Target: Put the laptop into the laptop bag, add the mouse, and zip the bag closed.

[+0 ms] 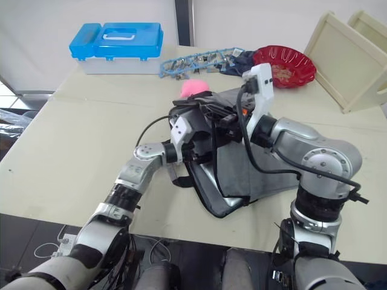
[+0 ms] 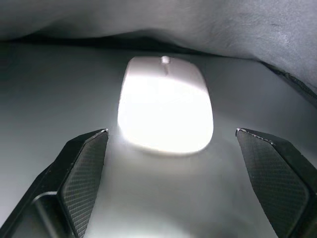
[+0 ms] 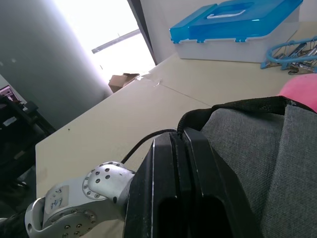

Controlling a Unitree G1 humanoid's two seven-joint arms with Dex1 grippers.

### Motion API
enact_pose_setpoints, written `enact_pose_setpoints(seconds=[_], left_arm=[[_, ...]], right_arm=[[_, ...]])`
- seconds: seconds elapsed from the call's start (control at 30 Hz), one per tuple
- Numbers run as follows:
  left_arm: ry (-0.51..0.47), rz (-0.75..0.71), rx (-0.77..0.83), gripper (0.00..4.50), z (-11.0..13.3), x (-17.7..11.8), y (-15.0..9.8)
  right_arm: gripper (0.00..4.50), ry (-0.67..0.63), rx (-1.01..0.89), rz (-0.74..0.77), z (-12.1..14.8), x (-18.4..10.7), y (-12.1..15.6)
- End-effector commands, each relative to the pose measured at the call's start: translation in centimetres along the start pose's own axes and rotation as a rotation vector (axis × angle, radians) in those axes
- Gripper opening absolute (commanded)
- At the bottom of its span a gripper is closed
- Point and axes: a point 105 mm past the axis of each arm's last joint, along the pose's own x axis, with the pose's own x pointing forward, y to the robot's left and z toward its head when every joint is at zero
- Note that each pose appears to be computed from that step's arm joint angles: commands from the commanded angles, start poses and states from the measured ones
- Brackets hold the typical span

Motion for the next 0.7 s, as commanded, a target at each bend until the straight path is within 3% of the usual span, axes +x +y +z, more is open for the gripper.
enact_pose_setpoints(seconds=[0.03, 0.13, 0.27, 0.4, 0.7], left_arm=[[-0.139, 0.005, 0.027, 4.43, 3.0, -4.2, -0.8], [-0.139, 0.037, -0.011, 4.43, 3.6, -8.3, -0.7], [-0.052, 0.098, -0.032, 4.43, 2.9, -13.2, -0.4], [0.043, 0.279, -0.038, 4.43, 1.3, -18.4, 1.1], [0.094, 0.372, -0.046, 4.43, 1.2, -22.0, 1.1]], right_arm=[[0.0, -0.053, -0.073, 0.043, 1.2, -0.3, 1.1], [0.0, 0.017, -0.143, 0.062, -0.1, -0.3, 1.3], [0.0, 0.213, -0.37, 0.08, -3.9, -0.6, 0.9], [0.0, 0.297, -0.383, 0.153, -6.9, -0.5, 1.5], [0.0, 0.431, -0.375, 0.291, -11.3, -1.9, 2.9]])
